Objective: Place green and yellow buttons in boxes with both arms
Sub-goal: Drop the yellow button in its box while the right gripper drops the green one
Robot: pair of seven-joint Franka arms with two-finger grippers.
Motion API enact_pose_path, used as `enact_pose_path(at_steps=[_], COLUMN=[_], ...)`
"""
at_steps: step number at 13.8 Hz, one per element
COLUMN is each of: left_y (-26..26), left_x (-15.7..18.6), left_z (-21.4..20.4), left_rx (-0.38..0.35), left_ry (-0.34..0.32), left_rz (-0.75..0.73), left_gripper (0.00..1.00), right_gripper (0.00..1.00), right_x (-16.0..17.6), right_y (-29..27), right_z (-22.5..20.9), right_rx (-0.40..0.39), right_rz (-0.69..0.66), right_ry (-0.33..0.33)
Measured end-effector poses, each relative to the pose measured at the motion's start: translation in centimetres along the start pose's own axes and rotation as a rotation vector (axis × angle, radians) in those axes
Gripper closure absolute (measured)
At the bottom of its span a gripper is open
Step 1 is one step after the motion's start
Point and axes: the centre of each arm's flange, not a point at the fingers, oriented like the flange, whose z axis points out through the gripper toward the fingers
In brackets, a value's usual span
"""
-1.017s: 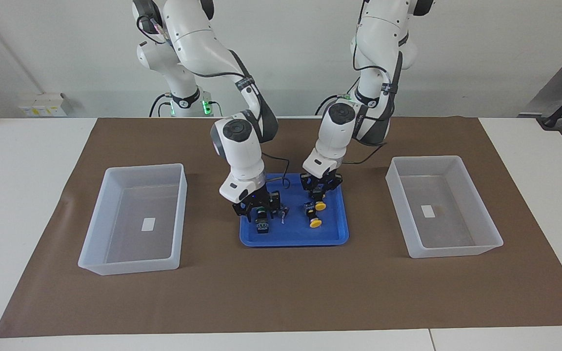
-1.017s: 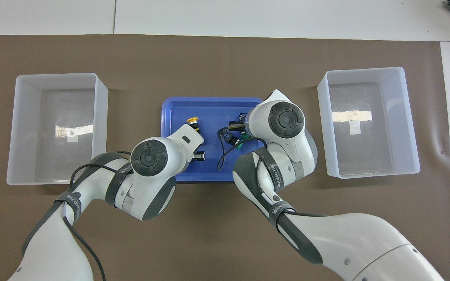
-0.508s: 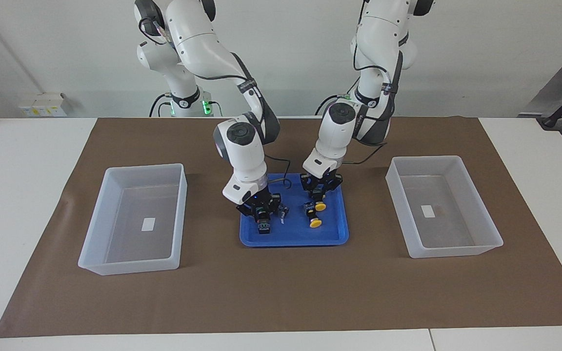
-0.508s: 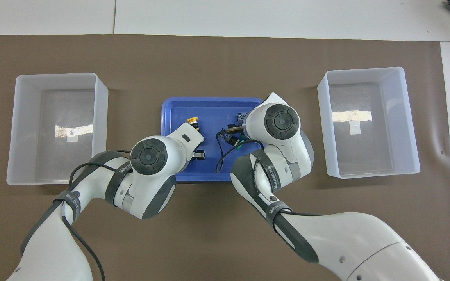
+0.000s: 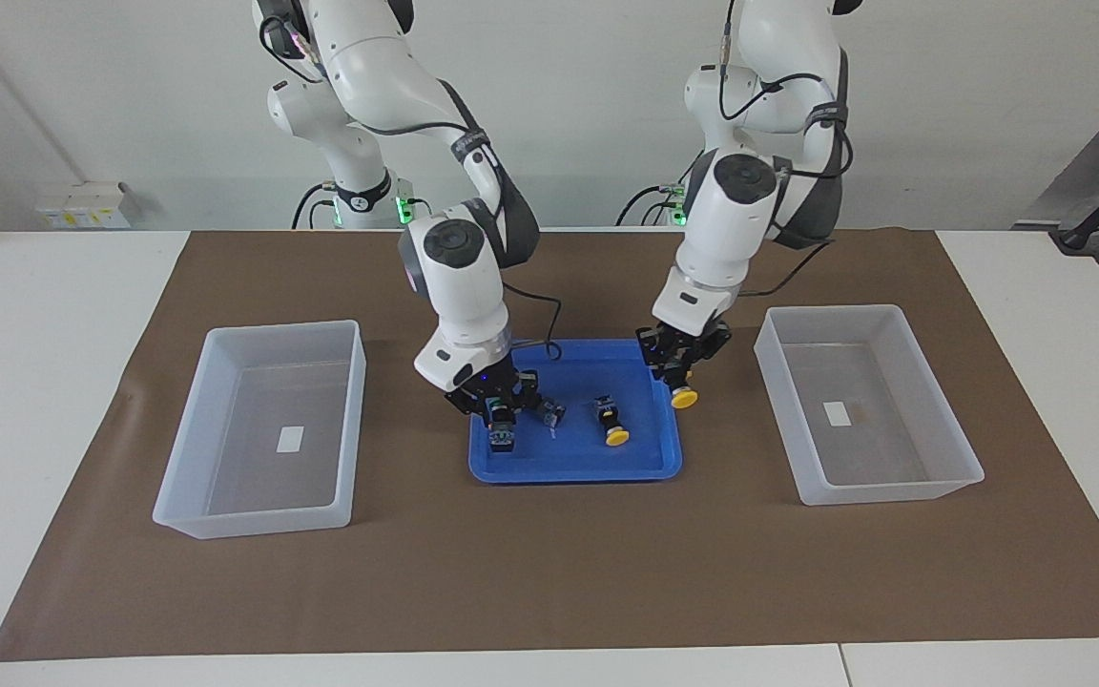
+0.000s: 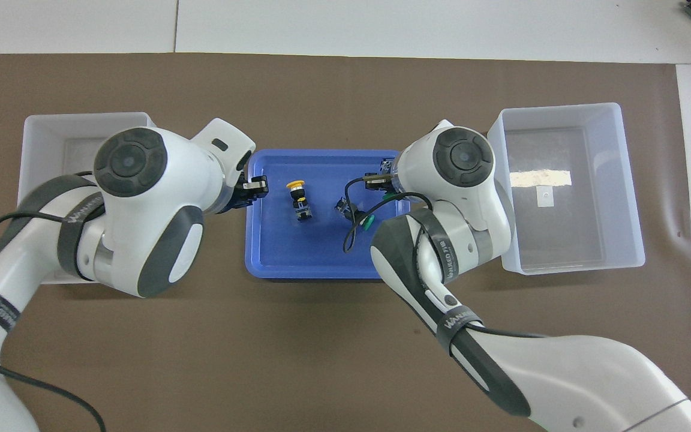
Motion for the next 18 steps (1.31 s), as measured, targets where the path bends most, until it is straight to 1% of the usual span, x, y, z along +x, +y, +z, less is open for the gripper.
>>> enact_pose_path(at_steps=[2,3,5,7,9,11,13,16,18], left_y=[-4.3,-6.8,-12.6,-18.1,-21.8,-24.8,-26.7,-29.5,-32.3], left_x=[3.2,4.4,6.5,7.6,7.5,6.3,4.6,2.7,2.1], left_z=[-2.3,-2.6,-2.5,-2.0,-0.9,1.4,4.1,7.9,10.2], left_rx=[-0.001,0.005,0.024,0.041,0.053,0.060,0.066,0.073,0.081], left_ry=[0.032,0.038,0.037,0.026,0.009,0.018,0.022,0.017,0.041], left_rz=[-0.047,-0.041,0.002,0.047,0.090,0.116,0.134,0.162,0.166], left_gripper=[0.59,0.59,0.59,0.59,0.59,0.59,0.59,0.59,0.59], right_gripper=[0.62,0.62,0.62,0.62,0.62,0.62,0.62,0.62,0.45], right_x=[1.1,1.5,2.6,3.4,3.7,3.4,2.4,0.6,0.1], right_y=[4.4,6.6,11.9,17.5,22.0,25.1,27.1,29.1,29.2], right_z=[-4.9,-5.9,-5.8,-5.2,-5.0,-4.5,-2.7,0.5,1.2], right_rx=[-0.006,-0.012,-0.028,-0.041,-0.050,-0.053,-0.055,-0.062,-0.062], right_rz=[0.052,0.053,0.020,-0.023,-0.073,-0.105,-0.110,-0.096,-0.094], right_ry=[-0.004,-0.009,-0.022,-0.034,-0.042,-0.058,-0.081,-0.083,-0.090])
